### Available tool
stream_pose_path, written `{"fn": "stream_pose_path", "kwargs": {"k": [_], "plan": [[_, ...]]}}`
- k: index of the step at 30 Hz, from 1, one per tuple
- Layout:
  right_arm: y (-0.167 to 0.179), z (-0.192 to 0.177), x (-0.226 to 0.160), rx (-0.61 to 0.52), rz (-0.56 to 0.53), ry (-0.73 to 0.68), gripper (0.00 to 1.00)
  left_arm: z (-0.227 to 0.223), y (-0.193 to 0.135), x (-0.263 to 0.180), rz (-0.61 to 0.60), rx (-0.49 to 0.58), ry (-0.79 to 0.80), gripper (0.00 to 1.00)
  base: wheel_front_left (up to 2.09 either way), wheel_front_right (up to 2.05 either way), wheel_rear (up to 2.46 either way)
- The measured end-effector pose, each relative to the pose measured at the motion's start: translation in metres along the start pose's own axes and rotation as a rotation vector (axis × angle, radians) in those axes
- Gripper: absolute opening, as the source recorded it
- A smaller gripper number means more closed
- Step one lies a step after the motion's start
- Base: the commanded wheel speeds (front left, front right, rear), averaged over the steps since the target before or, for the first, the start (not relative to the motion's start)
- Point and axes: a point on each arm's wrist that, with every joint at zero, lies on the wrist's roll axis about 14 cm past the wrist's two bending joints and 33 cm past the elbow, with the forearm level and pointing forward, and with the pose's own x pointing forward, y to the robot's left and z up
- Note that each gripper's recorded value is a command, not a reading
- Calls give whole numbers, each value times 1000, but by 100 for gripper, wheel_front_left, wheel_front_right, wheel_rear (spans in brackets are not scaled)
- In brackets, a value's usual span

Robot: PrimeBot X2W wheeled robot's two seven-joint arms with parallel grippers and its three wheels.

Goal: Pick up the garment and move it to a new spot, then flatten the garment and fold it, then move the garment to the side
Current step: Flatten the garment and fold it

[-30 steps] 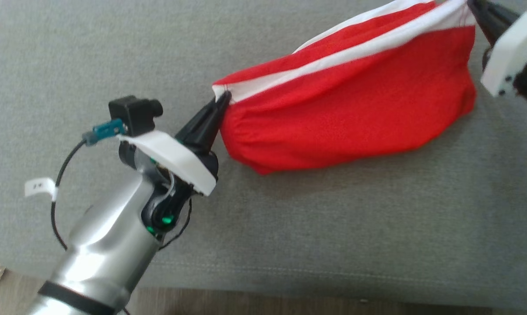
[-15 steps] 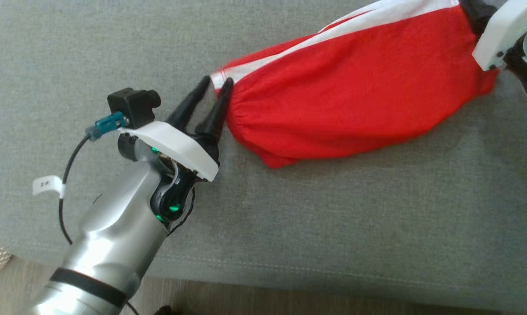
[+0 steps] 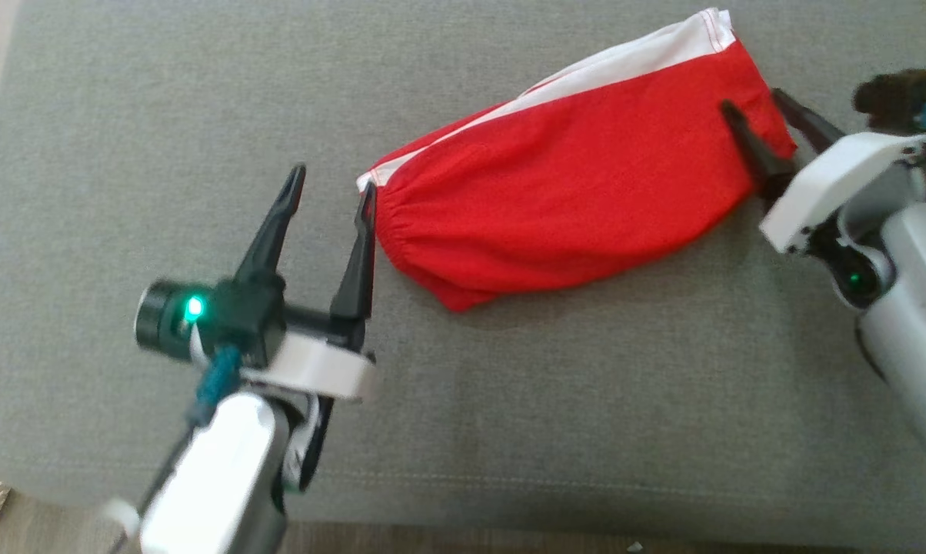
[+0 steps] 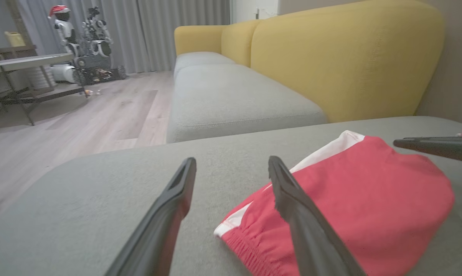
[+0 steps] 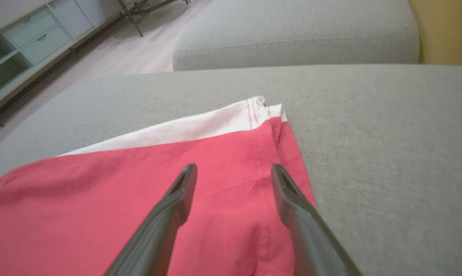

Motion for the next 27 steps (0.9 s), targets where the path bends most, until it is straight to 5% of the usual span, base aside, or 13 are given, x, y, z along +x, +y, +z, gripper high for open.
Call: {"fn": "stream_pose_path", "kwargs": {"k": [18, 19, 20, 21, 22, 27], "plan": [[-47, -10, 42, -92, -164, 233, 100, -5, 19, -49, 157, 86, 45, 100, 0, 0, 0], [-47, -11, 42, -88, -166, 250, 91, -5, 20, -50, 158, 89, 45, 100, 0, 0, 0], [-46, -11, 41, -85, -167, 263, 38, -5, 20, -50, 157, 95, 44, 100, 0, 0, 0], [-44, -12, 39, -80, -165, 274, 9, -5, 20, -51, 158, 95, 45, 100, 0, 0, 0], [-42, -13, 38, -71, -164, 279, 0, -6, 19, -52, 159, 94, 47, 100, 0, 0, 0], [-33, -17, 25, -43, -157, 277, 0, -13, 11, -60, 145, 80, 71, 100, 0, 0, 0]]}}
